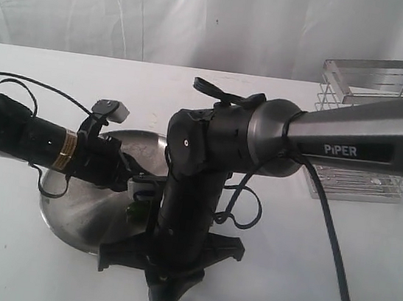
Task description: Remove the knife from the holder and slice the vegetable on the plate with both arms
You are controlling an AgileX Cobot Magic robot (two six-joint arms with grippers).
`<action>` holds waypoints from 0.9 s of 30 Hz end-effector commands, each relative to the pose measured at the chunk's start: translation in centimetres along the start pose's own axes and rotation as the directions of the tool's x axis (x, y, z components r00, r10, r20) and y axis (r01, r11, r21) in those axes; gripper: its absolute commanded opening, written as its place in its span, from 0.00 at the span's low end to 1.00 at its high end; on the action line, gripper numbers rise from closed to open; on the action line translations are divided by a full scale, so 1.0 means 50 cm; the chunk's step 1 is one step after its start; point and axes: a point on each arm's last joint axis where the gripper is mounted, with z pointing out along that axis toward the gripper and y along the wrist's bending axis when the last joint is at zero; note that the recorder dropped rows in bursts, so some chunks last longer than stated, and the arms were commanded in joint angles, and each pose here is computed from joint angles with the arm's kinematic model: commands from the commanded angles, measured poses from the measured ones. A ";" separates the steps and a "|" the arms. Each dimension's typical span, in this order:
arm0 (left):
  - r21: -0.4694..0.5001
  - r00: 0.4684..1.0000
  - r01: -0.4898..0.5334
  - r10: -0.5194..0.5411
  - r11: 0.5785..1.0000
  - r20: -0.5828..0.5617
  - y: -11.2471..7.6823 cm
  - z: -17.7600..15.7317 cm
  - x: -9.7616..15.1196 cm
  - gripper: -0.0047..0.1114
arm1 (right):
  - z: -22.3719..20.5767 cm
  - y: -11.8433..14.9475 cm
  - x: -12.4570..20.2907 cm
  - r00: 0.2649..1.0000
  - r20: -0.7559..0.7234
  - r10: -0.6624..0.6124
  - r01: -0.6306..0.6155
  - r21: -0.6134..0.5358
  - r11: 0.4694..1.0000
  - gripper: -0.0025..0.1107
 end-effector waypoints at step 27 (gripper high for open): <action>-0.145 0.992 0.000 -0.018 0.989 -0.122 0.008 -0.016 0.035 0.04 | -0.004 -0.018 0.031 0.982 -0.177 -0.065 0.082 0.092 0.992 0.02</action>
